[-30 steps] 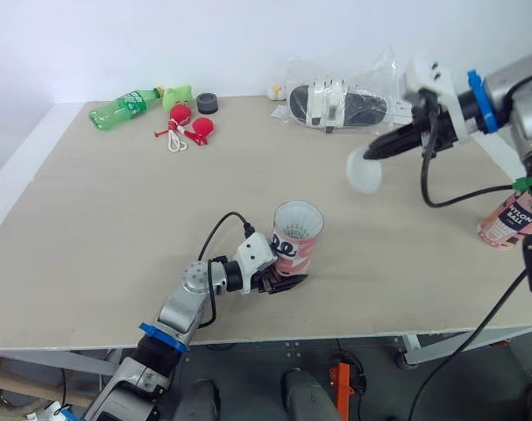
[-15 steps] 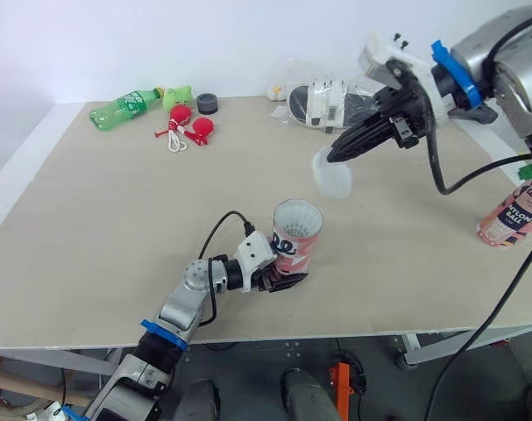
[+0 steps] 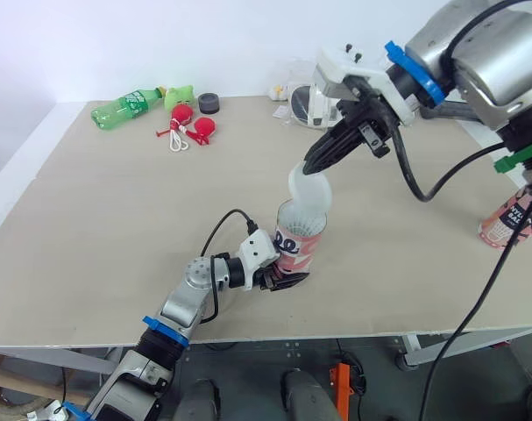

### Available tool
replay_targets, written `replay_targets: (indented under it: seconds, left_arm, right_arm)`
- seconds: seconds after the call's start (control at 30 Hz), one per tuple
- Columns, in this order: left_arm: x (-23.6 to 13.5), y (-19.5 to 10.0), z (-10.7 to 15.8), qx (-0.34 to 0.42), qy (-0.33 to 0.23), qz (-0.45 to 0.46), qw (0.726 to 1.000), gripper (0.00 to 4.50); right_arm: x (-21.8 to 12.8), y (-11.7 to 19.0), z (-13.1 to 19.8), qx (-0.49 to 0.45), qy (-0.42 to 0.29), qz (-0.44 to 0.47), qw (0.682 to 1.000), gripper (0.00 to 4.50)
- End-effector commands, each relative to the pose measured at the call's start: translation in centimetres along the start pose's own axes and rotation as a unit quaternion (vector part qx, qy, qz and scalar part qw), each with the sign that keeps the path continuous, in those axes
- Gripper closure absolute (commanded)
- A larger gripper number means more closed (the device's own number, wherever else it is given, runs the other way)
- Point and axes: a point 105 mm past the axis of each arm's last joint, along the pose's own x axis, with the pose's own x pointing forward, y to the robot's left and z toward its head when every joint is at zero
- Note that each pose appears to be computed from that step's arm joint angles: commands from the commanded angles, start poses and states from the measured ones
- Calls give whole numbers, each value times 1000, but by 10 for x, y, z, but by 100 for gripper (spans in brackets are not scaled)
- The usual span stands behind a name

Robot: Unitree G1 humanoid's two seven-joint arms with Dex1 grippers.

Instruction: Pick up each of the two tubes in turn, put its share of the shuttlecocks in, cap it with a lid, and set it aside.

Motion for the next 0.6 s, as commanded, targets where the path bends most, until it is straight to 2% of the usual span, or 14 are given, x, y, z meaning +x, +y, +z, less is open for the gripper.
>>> replay_targets:
  seconds: [0.03,0.6]
  left_arm:
    - [-3,-4,-24,-20,49,0,999,137]
    - [-3,-6,-25,-24,53,-3,998,137]
  right_arm:
    - [-2,7,11,-27,2,24,999,447]
    - [24,5,-2,-77,48,55,994,447]
